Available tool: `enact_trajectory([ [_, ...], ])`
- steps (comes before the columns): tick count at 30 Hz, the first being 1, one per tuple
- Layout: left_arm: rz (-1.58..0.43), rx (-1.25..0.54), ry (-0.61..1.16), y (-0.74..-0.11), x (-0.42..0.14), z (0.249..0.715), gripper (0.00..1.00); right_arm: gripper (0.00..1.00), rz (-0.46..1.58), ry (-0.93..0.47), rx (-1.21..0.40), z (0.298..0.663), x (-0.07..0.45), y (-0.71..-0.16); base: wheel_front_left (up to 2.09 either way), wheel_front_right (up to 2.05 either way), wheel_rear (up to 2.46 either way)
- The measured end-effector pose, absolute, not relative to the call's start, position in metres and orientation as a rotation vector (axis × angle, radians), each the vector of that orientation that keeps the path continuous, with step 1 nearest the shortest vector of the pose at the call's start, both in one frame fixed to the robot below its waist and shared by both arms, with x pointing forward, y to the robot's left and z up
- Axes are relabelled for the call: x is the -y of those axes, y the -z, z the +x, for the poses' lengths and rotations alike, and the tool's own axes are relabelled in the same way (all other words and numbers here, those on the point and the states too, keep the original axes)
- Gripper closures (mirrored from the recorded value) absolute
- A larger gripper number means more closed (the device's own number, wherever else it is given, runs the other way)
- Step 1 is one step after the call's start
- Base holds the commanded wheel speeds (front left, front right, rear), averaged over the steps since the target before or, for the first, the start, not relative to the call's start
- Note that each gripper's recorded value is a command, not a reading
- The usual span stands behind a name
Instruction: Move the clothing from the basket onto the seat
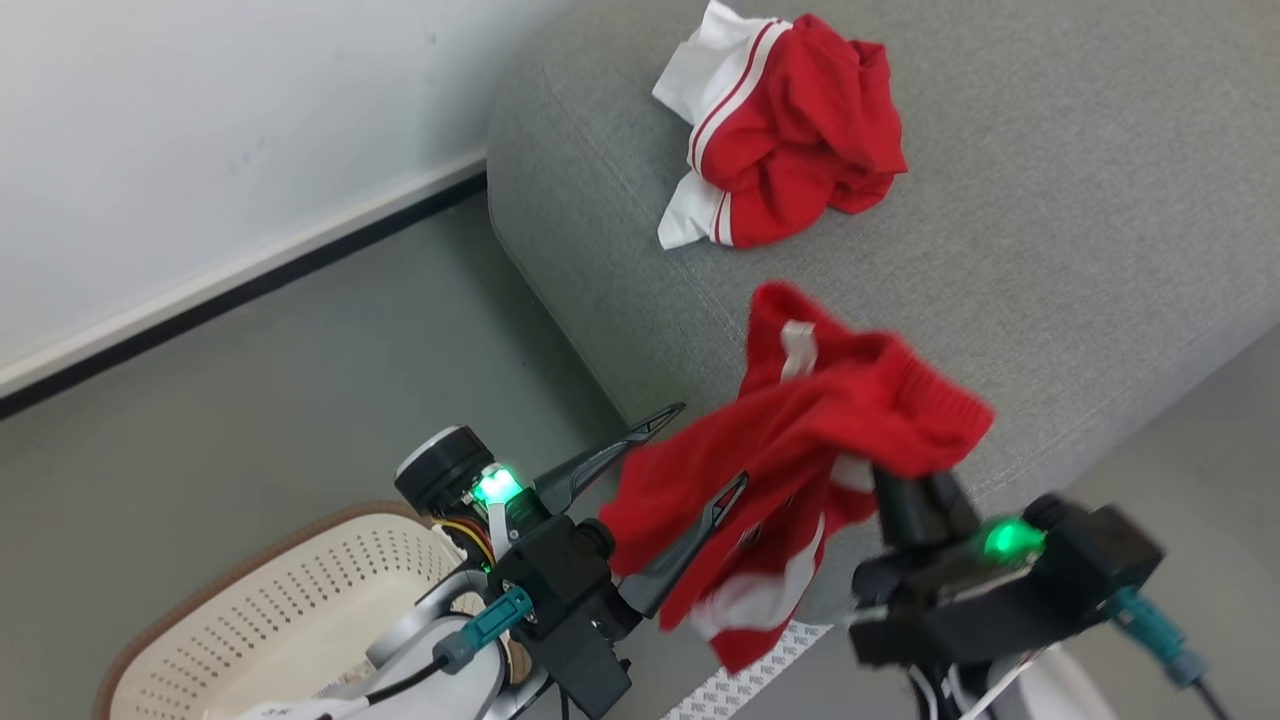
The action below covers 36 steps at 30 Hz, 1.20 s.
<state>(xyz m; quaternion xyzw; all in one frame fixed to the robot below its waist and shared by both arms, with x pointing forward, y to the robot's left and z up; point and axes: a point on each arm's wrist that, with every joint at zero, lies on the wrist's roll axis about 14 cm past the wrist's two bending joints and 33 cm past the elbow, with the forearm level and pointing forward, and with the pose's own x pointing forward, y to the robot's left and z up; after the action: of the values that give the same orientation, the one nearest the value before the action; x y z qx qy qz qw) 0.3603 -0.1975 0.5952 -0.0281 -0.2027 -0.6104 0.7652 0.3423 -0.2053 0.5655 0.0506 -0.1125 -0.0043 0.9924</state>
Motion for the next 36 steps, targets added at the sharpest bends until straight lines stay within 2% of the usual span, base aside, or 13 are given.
enact_trajectory([
  [6,-0.049,0.429,1.327,-0.588,0.197,0.373,0.0,1.0,0.078,0.041,0.314,0.362,0.225,-0.595,0.0,0.0,0.0],
  [16,-0.025,0.421,1.321,-0.567,0.194,0.41,0.0,1.0,-0.014,0.085,0.582,0.416,0.281,-0.688,0.0,0.0,0.0],
  [22,-0.012,0.405,1.297,-0.549,0.185,0.435,0.0,1.0,-0.161,0.038,0.641,0.458,0.294,-0.722,0.0,0.0,0.0],
  [26,-0.005,0.377,1.262,-0.532,0.176,0.456,0.0,1.0,-0.174,0.031,0.694,0.485,0.305,-0.744,0.0,0.0,0.0],
  [36,0.003,0.319,1.213,-0.49,0.159,0.488,0.0,1.0,-0.284,0.153,0.752,0.531,0.358,-0.779,0.0,0.0,0.0],
])
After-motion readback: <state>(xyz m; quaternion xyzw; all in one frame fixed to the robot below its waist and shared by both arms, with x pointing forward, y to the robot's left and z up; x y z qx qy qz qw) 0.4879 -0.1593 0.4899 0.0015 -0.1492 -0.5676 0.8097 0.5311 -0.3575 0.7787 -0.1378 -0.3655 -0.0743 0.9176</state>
